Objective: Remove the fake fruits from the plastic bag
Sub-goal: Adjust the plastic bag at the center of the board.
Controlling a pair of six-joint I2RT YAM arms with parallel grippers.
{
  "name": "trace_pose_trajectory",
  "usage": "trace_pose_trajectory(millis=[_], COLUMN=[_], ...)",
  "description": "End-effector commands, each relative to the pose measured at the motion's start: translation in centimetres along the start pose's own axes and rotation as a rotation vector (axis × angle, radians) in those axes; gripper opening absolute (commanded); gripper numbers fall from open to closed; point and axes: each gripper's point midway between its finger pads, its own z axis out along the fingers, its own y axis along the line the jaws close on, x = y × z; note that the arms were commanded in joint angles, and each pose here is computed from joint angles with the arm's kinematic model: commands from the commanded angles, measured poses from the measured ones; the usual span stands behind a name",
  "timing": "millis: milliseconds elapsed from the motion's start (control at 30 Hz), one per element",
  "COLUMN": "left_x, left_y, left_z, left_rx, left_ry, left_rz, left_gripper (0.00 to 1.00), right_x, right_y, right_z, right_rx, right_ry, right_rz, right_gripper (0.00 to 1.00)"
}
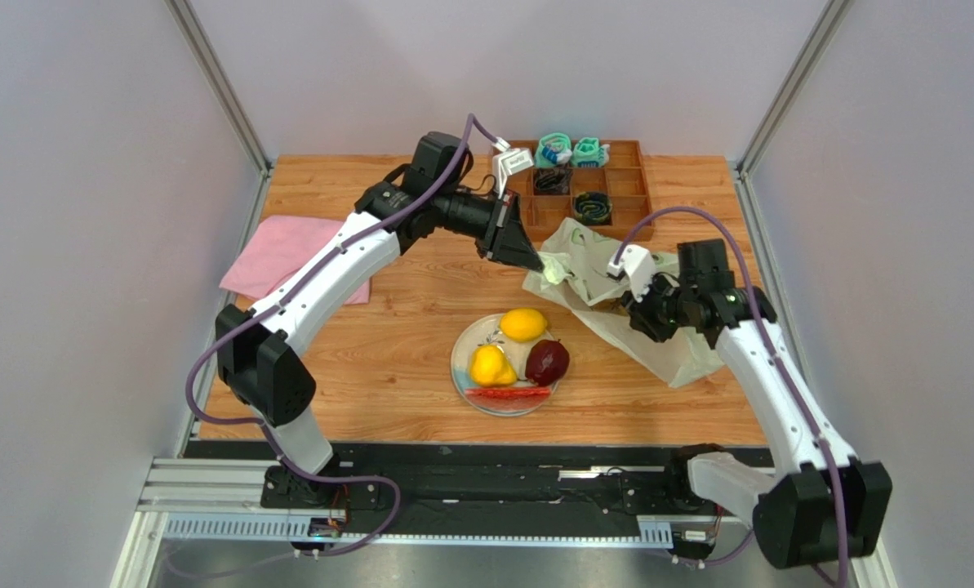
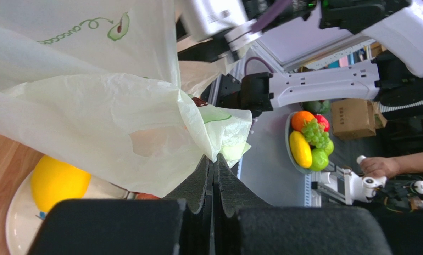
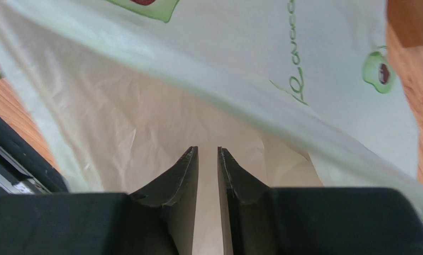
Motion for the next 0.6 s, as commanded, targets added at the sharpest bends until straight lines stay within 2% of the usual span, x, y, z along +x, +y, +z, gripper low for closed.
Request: trace_pose_trajectory(millis=[0,67,167,333,467,567], left_x=[-0.8,-0.8,-0.6,0.6,1.2,1.1], left_y=[-1.9,-2.0,-1.9,-1.2,-1.2,-1.0], left_z=[-0.1,-0.2,-0.3,-0.5,-0.7,-0.8], left_rx=[0.076,0.075,0.064,0.034,0.027,0.010], left_ry=[-0.014,-0.014,-0.011,0.007,0.009,0.006], left_rz=[0.031,0.037,0.051,0.073,0.074,0.086], left_gripper=[0.00,0.00,0.00,0.00,0.00,0.00], right_x=[-0.6,0.1,-0.7,-4.3,-5.4,-4.9], right_y=[-2.1,-3.7,-8.2,-13.5,-14.8,-15.1], right_z=[3.0,4.0,5.0,3.2,2.3,2.3], right_rx=[0.015,0.062,0.235,0.496,0.601,0.647], right_ry=[0.056,0.114,0.155,0.072,-0.004,-0.008], right_rz=[-0.129,-0.154,-0.147,-0.096,-0.074,-0.068], right_gripper=[0.21,0.19,0.14,0.13,0.14,0.13])
